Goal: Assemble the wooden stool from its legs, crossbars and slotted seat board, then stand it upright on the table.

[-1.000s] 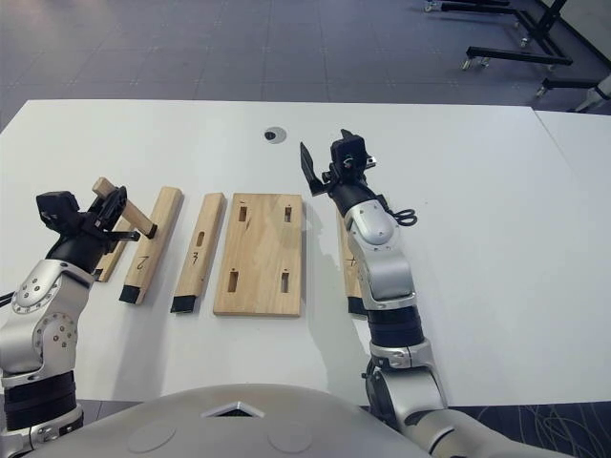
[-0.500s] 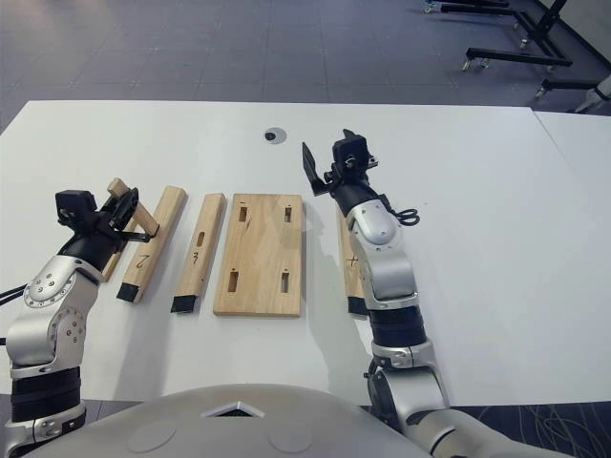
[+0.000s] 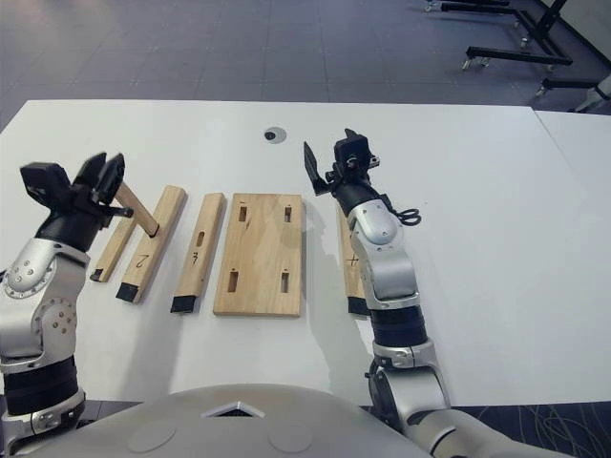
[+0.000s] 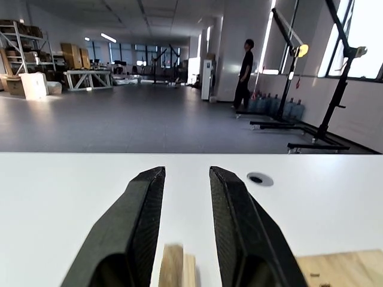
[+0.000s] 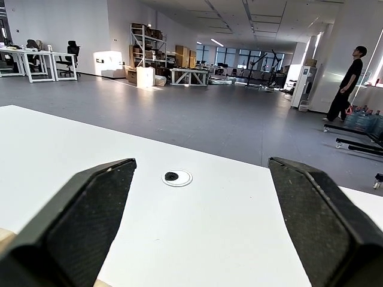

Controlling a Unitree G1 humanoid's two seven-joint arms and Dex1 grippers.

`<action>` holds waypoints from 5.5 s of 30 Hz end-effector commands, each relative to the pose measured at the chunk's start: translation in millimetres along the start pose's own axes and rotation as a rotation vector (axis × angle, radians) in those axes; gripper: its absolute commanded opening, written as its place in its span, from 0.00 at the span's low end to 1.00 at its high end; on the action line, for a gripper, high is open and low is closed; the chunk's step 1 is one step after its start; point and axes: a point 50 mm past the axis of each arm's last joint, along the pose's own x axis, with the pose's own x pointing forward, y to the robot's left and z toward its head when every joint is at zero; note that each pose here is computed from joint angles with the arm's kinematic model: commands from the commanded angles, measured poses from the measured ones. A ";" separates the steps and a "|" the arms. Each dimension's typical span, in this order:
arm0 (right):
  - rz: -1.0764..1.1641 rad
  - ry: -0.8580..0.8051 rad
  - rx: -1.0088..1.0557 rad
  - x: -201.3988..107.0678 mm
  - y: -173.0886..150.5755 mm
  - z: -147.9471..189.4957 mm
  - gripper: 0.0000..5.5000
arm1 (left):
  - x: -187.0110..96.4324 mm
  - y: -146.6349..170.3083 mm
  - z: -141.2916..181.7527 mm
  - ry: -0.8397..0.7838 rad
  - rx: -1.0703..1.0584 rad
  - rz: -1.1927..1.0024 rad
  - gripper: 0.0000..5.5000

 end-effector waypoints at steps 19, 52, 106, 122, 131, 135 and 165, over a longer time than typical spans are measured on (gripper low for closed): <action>-0.045 -0.048 0.019 5.0 -5.0 5.0 0.74 | 59.6 5.1 53.2 -0.065 0.004 -0.055 0.24; -0.074 -0.021 0.012 -4.7 -18.2 4.9 0.74 | 6.0 -21.2 79.6 -0.251 0.078 0.038 0.24; -0.065 0.028 0.023 -12.7 -13.6 -1.9 0.74 | -89.8 -7.3 -118.8 0.923 -0.060 -0.013 0.44; -0.054 0.013 0.017 -5.5 -17.1 0.4 0.74 | -61.0 -10.5 -102.7 0.676 -0.063 -0.036 0.37; -0.018 -0.020 0.023 7.7 -23.8 7.3 0.74 | -17.7 -24.4 -76.5 0.403 -0.153 -0.101 0.37; 0.039 -0.040 0.079 10.8 -28.0 14.2 0.74 | -5.4 -29.9 -56.5 0.266 -0.231 -0.143 0.37; 0.811 -0.117 1.052 -12.4 25.5 41.8 0.74 | 7.1 -75.8 -14.2 0.228 -0.691 -1.155 0.37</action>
